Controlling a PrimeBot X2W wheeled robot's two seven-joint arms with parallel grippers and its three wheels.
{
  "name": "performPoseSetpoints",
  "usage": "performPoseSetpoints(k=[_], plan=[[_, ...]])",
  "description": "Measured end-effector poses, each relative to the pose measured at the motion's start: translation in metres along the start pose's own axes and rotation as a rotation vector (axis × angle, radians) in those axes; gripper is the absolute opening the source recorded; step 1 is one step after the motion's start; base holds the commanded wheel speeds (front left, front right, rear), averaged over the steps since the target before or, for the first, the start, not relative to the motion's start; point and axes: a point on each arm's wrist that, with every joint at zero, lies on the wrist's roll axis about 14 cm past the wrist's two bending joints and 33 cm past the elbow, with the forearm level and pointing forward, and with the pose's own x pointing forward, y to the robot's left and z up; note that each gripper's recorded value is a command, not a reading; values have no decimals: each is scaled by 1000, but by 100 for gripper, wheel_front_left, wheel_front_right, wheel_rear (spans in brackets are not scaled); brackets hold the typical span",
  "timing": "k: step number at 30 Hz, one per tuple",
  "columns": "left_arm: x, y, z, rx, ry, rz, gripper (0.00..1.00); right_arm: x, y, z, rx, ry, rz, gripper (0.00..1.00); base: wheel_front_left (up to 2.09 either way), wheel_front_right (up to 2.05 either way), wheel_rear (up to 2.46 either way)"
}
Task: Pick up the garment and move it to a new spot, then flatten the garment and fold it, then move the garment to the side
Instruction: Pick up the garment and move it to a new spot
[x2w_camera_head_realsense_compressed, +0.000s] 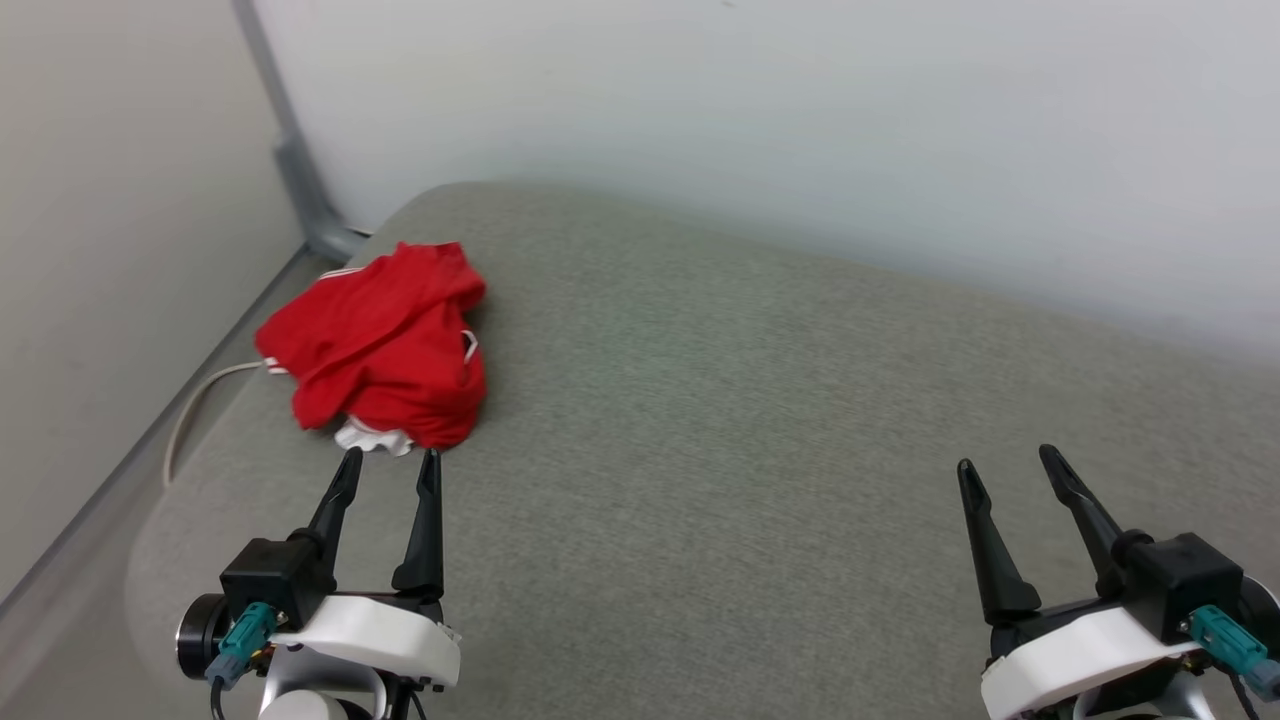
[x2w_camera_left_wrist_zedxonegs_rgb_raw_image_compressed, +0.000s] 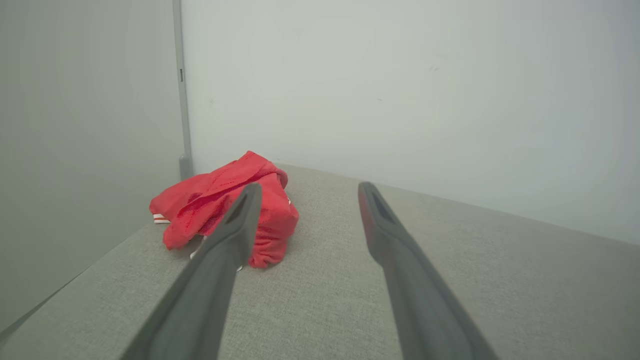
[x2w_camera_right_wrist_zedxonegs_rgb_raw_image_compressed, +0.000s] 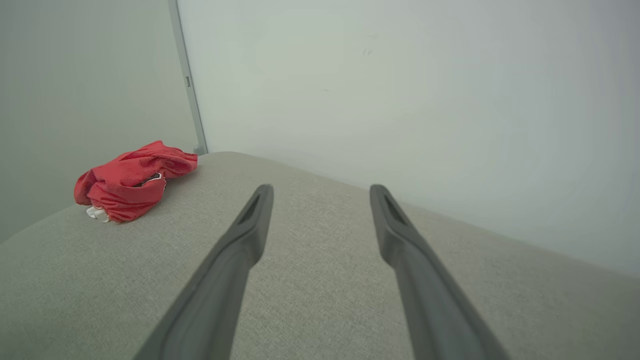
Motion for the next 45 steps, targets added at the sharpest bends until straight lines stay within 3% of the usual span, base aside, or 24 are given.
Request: performPoseSetpoints(k=[13,26,32,37,45], plan=[[-34,53,13,26,-22,167,100,28,62,-3,27,1,190,100,0,0,0],[-32,65,2,56,22,194,100,34,60,-10,46,13,188,100,0,0,0],[0,78,-4,25,48,216,100,45,49,-17,33,34,167,100,0,0,0],[51,88,-5,-18,92,215,100,60,32,-30,37,54,132,100,0,0,0],[128,97,-42,-41,360,172,100,76,-6,-62,54,101,51,100,0,0,0]])
